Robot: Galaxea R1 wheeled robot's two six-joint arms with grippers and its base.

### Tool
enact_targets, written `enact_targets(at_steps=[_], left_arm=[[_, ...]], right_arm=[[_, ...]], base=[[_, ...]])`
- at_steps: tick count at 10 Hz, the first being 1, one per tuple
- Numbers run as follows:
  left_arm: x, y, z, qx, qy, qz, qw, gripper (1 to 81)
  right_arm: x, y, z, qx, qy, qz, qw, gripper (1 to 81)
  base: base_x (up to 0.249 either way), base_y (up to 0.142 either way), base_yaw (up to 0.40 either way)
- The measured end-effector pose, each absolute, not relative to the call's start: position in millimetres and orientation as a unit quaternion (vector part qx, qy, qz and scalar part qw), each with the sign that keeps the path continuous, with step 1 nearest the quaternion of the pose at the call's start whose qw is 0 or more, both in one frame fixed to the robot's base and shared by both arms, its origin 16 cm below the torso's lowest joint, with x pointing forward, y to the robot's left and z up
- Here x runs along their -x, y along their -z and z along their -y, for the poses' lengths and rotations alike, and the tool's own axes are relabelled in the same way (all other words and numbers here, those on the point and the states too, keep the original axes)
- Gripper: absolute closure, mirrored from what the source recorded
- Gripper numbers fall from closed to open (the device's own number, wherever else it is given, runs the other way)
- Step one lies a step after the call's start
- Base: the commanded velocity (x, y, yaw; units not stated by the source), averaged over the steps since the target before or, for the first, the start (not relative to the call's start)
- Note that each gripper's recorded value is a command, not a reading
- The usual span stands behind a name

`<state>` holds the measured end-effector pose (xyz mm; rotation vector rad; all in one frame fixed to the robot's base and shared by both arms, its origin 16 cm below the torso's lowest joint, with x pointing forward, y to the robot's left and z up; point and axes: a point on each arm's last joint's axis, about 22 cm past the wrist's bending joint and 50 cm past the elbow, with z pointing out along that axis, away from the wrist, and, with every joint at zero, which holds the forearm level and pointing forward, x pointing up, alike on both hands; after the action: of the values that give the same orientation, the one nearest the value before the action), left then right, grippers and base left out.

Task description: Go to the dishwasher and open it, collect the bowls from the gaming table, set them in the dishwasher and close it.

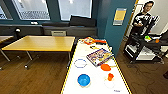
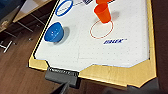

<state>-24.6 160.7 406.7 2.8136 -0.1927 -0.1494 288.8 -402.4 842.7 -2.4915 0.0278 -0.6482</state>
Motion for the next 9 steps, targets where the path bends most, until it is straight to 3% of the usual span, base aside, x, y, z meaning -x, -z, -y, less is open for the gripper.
enact_targets(at_steps=[4, 9], left_arm=[[54.9, -406.3, -160.8, -0.981, 0.091, 0.061, 0.16, 1.0], [50.7, -404.8, -162.3, -0.981, 0.089, 0.06, 0.16, 1.0]], right_arm=[[-341.1, -853.8, 416.9, 0.942, 0.202, -0.019, 0.269, 1.0], [-426.4, -879.6, 437.0, 0.945, 0.203, -0.047, 0.251, 1.0]], base=[[0.0, 0.0, 0.0], [0.0, 0.0, 0.0]])
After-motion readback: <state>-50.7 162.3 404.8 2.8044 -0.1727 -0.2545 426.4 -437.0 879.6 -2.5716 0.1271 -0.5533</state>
